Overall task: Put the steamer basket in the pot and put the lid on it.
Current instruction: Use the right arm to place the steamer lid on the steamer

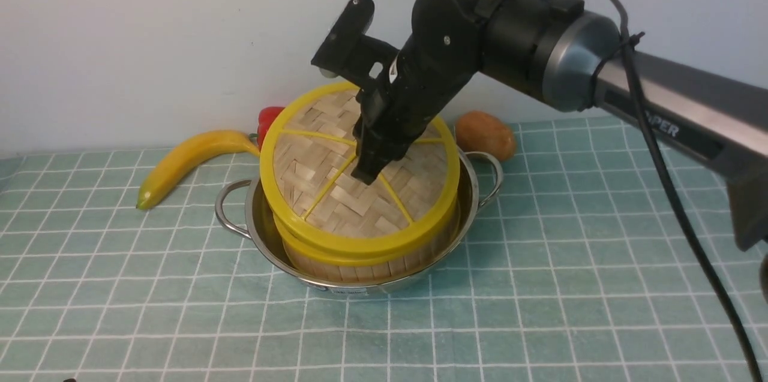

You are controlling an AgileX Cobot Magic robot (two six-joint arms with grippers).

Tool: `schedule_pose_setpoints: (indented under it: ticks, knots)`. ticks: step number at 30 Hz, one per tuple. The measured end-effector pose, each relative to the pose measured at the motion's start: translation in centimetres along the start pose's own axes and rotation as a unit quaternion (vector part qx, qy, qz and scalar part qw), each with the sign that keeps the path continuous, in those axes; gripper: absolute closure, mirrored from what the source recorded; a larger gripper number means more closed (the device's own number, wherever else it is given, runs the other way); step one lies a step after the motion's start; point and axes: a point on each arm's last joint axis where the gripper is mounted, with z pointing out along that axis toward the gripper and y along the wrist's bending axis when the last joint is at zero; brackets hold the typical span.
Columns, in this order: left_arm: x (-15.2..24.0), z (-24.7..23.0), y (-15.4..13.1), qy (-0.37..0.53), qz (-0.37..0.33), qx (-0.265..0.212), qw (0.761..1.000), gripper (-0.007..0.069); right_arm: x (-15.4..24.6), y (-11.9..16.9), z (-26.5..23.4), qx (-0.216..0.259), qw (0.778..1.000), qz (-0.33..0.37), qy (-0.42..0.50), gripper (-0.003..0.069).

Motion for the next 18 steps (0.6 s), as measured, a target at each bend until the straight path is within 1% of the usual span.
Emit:
schedule_pose_setpoints:
  ticks: [11,18]
  knots:
    - [0.0,0.0,0.0,0.000,0.000,0.000,1.000,0.0102,1.0,0.2,3.8,-0.006,1.000,0.001,0.014,0.0517]
    - [0.0,0.0,0.0,0.000,0.000,0.000,1.000,0.0102,0.9,0.2,3.9,-0.002,1.000,0.001,0.006,0.0517]
